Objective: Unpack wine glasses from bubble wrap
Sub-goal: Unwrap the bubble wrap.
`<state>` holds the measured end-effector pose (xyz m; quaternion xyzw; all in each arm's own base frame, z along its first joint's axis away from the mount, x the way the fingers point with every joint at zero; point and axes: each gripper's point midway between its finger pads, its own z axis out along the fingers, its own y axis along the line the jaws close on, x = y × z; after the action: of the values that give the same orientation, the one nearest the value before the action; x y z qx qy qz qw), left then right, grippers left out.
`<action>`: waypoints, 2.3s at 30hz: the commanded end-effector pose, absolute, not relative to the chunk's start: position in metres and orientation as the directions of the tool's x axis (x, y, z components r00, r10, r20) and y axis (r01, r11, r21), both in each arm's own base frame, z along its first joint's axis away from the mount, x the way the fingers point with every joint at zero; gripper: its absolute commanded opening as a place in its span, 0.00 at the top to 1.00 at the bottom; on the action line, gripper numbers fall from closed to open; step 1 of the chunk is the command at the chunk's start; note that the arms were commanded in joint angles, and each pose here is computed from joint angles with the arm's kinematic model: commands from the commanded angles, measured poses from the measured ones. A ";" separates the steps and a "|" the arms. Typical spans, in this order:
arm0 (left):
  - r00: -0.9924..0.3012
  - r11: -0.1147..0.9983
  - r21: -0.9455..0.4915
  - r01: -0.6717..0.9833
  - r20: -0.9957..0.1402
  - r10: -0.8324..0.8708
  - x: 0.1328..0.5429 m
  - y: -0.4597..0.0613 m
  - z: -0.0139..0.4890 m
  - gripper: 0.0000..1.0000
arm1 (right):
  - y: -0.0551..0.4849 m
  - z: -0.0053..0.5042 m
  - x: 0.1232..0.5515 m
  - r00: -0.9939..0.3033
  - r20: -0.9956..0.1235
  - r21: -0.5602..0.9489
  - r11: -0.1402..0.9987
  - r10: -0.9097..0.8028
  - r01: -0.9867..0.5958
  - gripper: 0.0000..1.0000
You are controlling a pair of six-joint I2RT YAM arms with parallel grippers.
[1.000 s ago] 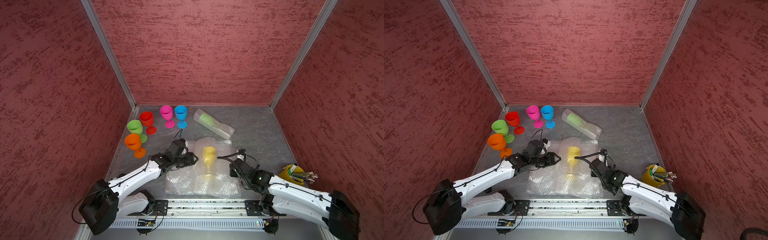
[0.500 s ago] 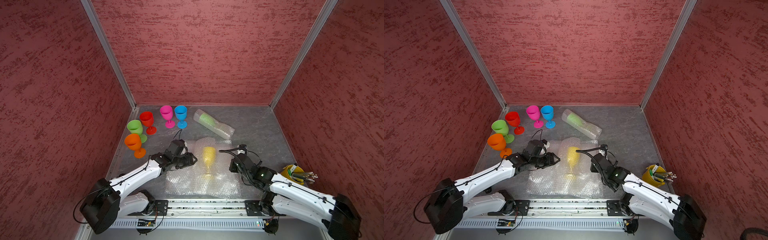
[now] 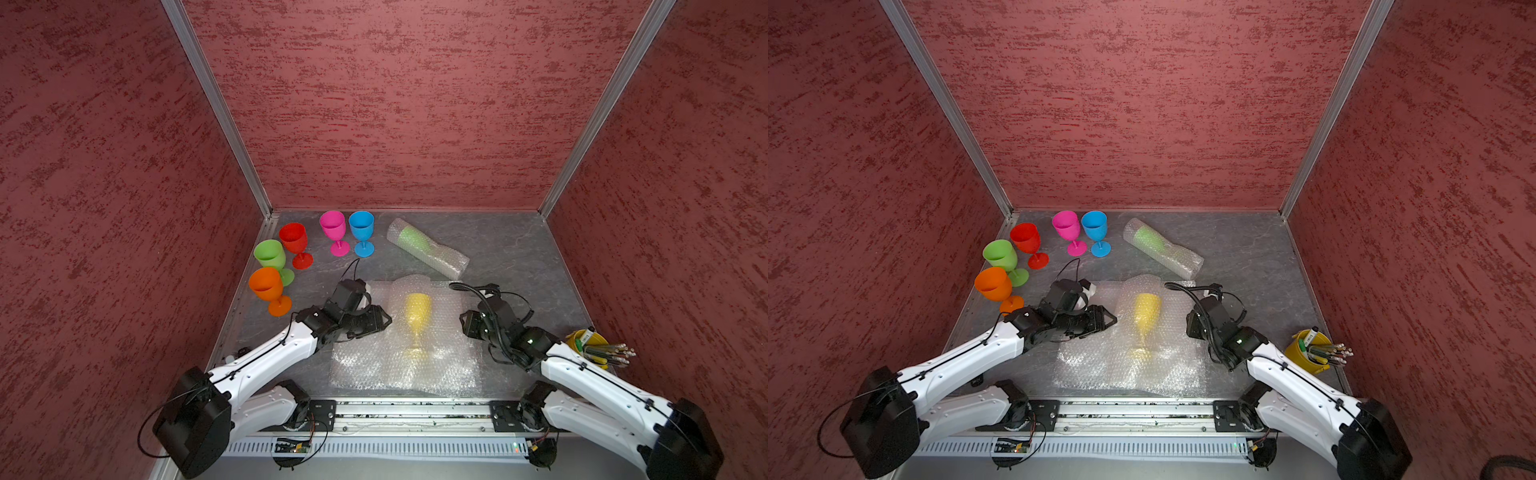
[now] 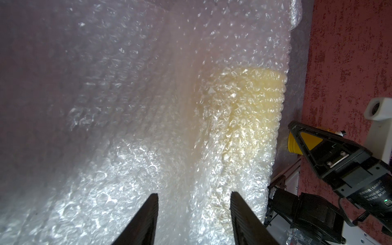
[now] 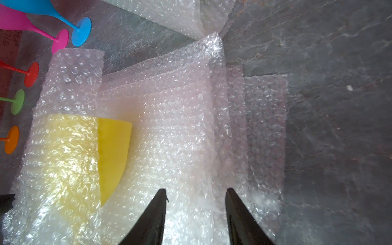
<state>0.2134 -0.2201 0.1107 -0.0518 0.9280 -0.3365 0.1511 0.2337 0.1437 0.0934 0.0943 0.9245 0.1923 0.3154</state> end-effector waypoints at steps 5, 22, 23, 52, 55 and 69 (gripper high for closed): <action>-0.941 0.754 -0.657 0.020 -0.266 -0.208 0.217 -0.215 0.123 0.44 | 0.151 0.085 0.239 -0.803 -0.497 0.498 0.866 0.328 0.045 0.56; -0.938 0.735 -0.678 0.021 -0.267 -0.220 0.223 -0.212 0.130 0.44 | 0.154 0.098 0.253 -0.800 -0.526 0.461 0.887 0.287 0.015 1.00; -0.937 0.735 -0.677 0.019 -0.268 -0.223 0.223 -0.211 0.129 0.44 | 0.154 0.102 0.255 -0.798 -0.534 0.450 0.893 0.279 0.011 1.00; -0.925 0.743 -0.668 0.040 -0.306 -0.224 0.225 -0.198 0.151 0.38 | 0.121 0.192 0.303 -0.633 -0.746 0.236 0.971 0.205 0.036 0.22; -0.923 0.747 -0.662 0.062 -0.323 -0.209 0.224 -0.197 0.159 0.38 | 0.159 0.193 0.287 -0.664 -0.710 0.415 0.901 0.234 -0.125 0.72; -0.882 0.757 -0.649 0.072 -0.396 -0.256 0.226 -0.175 0.197 0.37 | 0.254 0.123 0.243 -0.845 -0.530 0.524 0.812 0.074 -0.258 1.00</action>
<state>0.2237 -0.1820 0.1713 -0.0571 0.9152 -0.3427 0.2041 0.2387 0.2306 0.1040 -0.0424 0.9265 0.2680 0.2609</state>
